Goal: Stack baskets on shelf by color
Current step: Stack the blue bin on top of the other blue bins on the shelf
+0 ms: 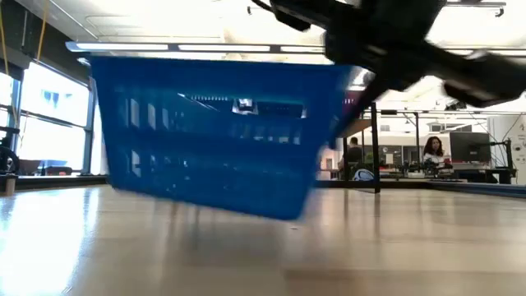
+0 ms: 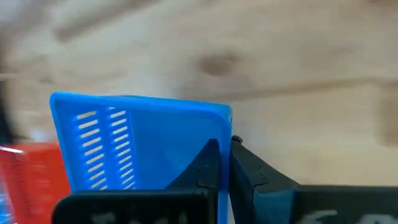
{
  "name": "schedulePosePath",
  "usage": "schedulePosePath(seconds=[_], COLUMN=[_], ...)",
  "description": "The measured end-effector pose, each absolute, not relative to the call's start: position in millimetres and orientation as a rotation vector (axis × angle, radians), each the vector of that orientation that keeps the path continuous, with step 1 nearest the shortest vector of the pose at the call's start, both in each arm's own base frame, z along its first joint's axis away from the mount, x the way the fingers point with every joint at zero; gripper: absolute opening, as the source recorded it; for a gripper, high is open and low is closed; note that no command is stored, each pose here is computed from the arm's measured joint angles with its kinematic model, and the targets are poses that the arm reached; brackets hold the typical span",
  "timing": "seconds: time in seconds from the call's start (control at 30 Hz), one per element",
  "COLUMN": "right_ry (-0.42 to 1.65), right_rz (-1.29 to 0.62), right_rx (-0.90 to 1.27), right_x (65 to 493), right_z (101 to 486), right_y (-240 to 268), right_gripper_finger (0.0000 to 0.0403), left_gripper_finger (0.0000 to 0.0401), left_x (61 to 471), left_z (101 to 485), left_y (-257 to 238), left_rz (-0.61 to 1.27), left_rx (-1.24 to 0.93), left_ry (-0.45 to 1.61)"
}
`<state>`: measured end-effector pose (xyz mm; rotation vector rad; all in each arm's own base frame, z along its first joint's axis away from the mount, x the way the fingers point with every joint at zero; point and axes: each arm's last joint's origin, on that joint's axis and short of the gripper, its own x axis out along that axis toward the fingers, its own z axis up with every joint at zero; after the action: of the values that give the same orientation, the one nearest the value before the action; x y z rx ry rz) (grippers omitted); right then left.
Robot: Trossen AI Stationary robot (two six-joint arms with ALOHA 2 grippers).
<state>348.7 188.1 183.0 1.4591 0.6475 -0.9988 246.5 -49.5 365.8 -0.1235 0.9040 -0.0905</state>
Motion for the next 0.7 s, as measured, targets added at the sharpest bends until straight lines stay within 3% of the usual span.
schedulePosePath(seconds=[0.2, 0.7], right_ry=[0.532, 0.517], right_rz=[-0.937, -0.897], right_rx=[1.453, 1.291], right_x=[364, 399], right_z=[187, 232], right_y=[175, 128], right_gripper_finger=[0.0002, 0.0001], left_gripper_finger=[0.0156, 0.0156], left_x=[245, 257], left_z=[366, 346], left_y=[-56, -75], left_rz=[-0.13, -0.106], left_rx=[-0.076, 0.071], left_ry=[0.903, 0.988])
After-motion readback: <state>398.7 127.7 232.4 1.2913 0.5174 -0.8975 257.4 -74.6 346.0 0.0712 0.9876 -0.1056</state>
